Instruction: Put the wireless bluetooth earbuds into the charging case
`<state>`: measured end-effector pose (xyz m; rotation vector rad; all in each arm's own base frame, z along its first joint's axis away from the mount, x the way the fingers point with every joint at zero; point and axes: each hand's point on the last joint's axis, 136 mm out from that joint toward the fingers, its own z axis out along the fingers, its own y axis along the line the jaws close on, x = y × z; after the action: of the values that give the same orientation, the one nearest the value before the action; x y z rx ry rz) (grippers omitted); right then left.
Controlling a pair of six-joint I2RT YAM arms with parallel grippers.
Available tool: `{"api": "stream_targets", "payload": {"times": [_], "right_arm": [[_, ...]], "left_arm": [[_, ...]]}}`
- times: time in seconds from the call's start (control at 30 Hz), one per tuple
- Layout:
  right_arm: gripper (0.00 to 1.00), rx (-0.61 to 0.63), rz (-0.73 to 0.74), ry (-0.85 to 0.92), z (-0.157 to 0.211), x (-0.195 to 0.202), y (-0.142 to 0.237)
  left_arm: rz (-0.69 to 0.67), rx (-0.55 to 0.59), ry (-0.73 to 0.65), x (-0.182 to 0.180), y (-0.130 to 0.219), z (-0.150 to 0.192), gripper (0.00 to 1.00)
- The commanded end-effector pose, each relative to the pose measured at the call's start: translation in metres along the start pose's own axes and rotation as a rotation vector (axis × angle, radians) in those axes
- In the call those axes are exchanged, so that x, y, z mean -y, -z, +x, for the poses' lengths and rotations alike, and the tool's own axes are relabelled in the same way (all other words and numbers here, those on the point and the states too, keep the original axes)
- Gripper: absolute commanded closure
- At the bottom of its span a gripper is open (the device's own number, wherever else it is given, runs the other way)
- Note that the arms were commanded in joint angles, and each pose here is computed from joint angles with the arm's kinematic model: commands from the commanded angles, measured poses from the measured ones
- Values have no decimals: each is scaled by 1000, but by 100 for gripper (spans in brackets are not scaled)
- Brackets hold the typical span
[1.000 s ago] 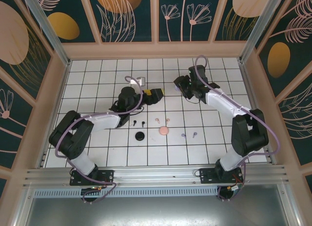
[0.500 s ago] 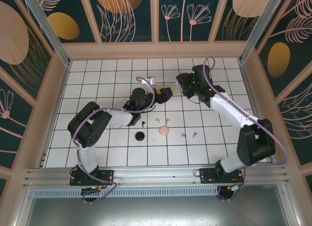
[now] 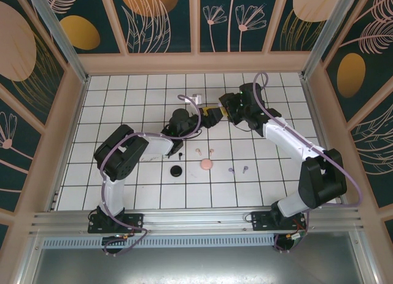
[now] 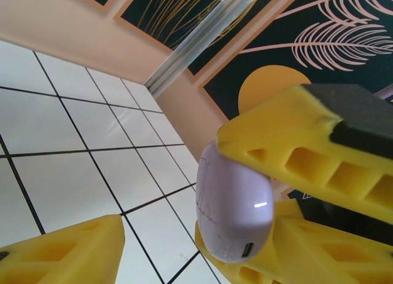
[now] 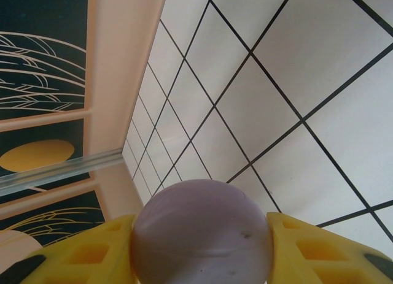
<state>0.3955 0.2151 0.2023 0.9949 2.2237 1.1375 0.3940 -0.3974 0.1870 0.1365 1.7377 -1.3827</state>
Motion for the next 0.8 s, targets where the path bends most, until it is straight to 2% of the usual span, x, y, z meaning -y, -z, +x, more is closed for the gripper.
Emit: {"api": "stream_targets", "payload": {"times": [0.0,0.27,0.6,0.7,0.77], "right_arm": [[62,-15,-32,-3,5,-8,-1],[62,-16,-23,-1,7,-4,-1],[62,-18,-25,6,9,-4,1],[62,-17,-26,7,9,-4,3],[62,-16,-26,7,9,-4,3]], "left_arm": [[59,20,-5,15,-8,-6,36],[60,27,-12,15,-12,-9,41],[55,34,-27,15,-16,-12,57],[56,39,-28,15,-16,-13,57],[52,42,-28,15,-17,-14,51]]}}
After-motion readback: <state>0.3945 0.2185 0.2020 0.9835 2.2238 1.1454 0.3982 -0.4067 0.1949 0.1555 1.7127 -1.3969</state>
